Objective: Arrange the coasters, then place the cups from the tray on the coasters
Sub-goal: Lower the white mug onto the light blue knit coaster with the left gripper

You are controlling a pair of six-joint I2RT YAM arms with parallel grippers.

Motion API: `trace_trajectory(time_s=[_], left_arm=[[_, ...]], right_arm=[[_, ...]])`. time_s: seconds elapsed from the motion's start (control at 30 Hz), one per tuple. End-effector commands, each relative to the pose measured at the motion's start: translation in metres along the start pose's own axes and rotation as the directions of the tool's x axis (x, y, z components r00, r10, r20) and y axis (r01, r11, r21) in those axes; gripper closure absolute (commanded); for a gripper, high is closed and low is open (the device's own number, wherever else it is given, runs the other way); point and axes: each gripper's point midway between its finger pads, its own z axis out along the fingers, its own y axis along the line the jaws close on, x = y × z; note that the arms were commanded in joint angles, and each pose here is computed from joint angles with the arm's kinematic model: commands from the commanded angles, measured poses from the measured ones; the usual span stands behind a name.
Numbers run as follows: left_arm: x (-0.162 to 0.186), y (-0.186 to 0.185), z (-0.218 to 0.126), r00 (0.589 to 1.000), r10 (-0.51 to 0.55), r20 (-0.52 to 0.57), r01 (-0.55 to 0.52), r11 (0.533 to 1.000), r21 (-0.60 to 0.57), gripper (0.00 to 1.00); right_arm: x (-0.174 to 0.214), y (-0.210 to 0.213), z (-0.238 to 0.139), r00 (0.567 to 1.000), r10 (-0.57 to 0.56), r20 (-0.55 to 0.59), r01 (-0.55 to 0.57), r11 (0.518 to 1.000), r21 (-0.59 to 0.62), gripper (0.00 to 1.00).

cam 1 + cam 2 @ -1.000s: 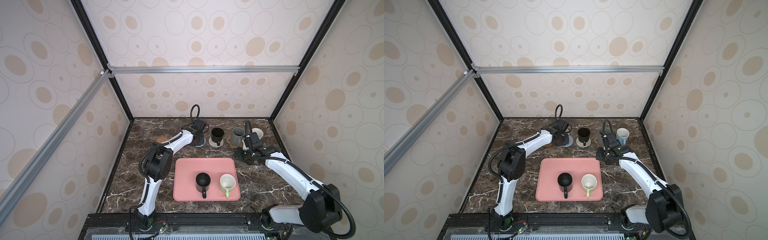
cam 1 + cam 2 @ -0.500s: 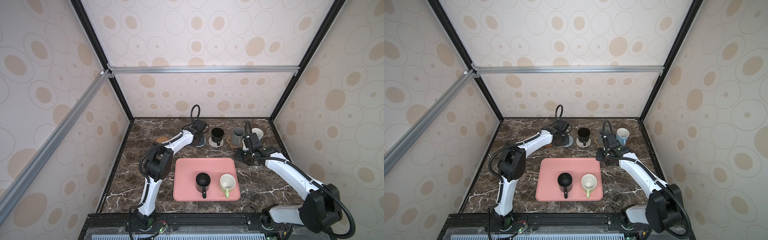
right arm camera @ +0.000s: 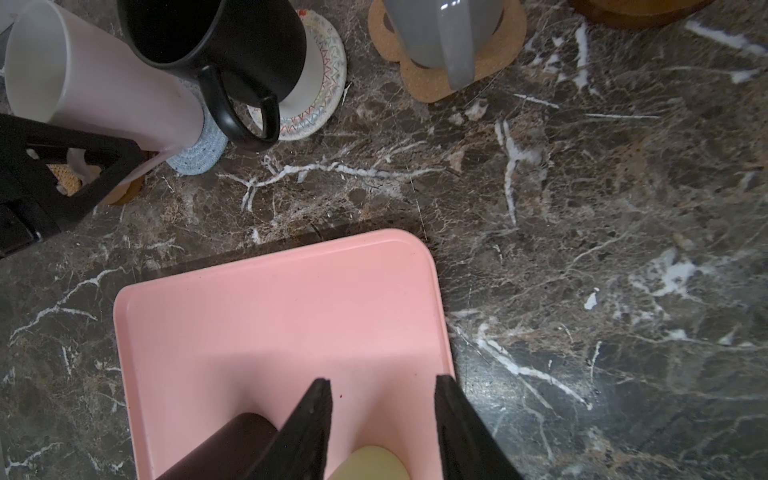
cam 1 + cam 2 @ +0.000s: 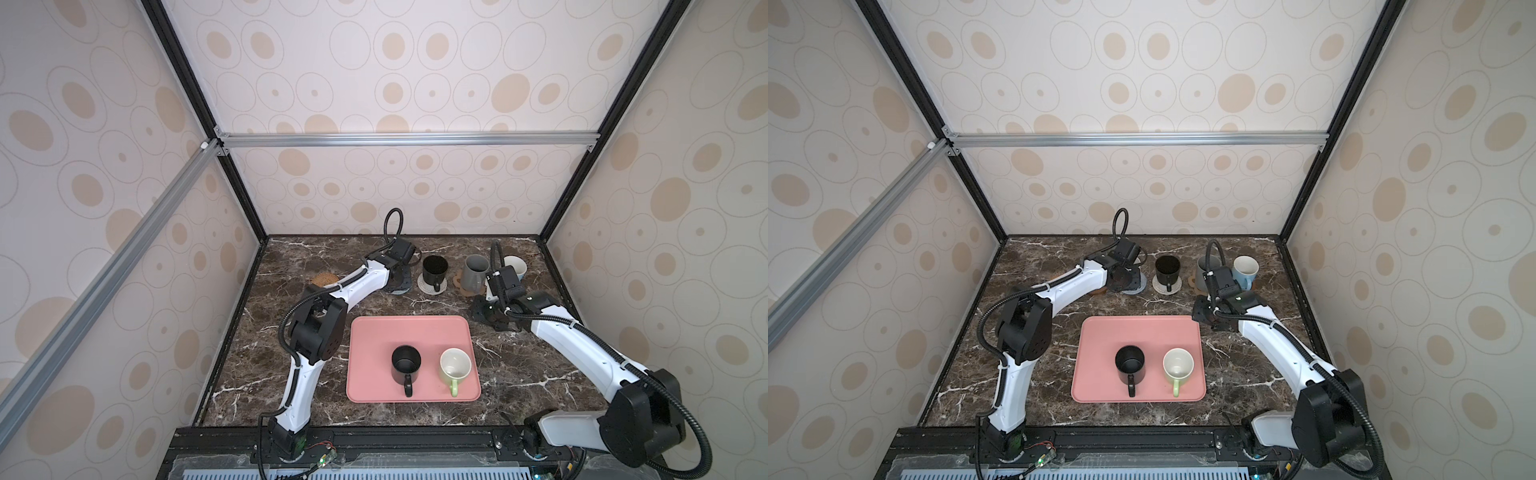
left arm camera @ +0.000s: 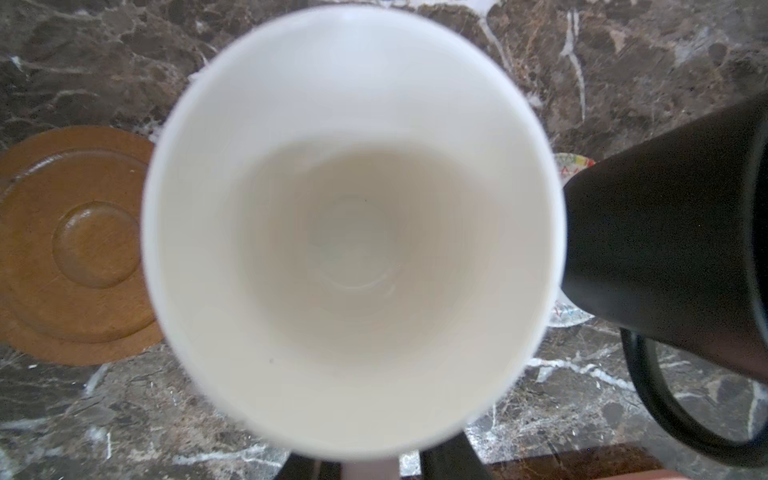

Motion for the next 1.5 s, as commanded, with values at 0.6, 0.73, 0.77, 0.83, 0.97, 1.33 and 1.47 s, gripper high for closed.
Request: trace_trajectory(time_s=[0.6,0.73,0.77,0.83,0.97,1.33,1.47], left_arm=[[0.001,-0.012,-0.025,0.999,-0.010,0.038,0.008,0.999,0.053,0.64],[0.001,-0.010,-0.026,0.999,-0.012,0.042,0.010,0.999,0.050,0.64],[0.001,-0.010,-0.027,0.999,-0.012,0.044,0.010,0.999,0.052,0.63],[0.000,-0.010,-0.028,0.999,-0.013,0.046,0.010,0.999,0.051,0.63],[-0.001,-0.011,-0.030,0.999,-0.014,0.051,0.011,0.998,0.055,0.62],[-0.002,-0.010,-0.038,0.998,-0.007,0.065,0.002,0.998,0.064,0.59],[0.000,-0.010,-0.041,0.997,-0.004,0.074,-0.002,0.997,0.080,0.59]], right_arm=[[0.005,-0.005,-0.006,1.000,0.013,-0.005,-0.013,1.000,0.003,0.56],[0.005,-0.005,-0.007,1.000,0.017,-0.003,-0.017,1.000,0.002,0.56],[0.006,-0.005,-0.007,1.000,0.016,-0.003,-0.016,1.000,0.003,0.56],[0.006,-0.006,-0.008,1.000,0.018,-0.002,-0.018,1.000,0.005,0.56],[0.005,-0.006,-0.009,1.000,0.018,0.001,-0.018,1.000,0.007,0.56],[0.003,-0.009,-0.009,1.000,0.019,0.011,-0.019,0.999,0.027,0.56],[0.004,-0.007,-0.010,1.000,0.019,-0.008,-0.019,0.999,0.029,0.56]])
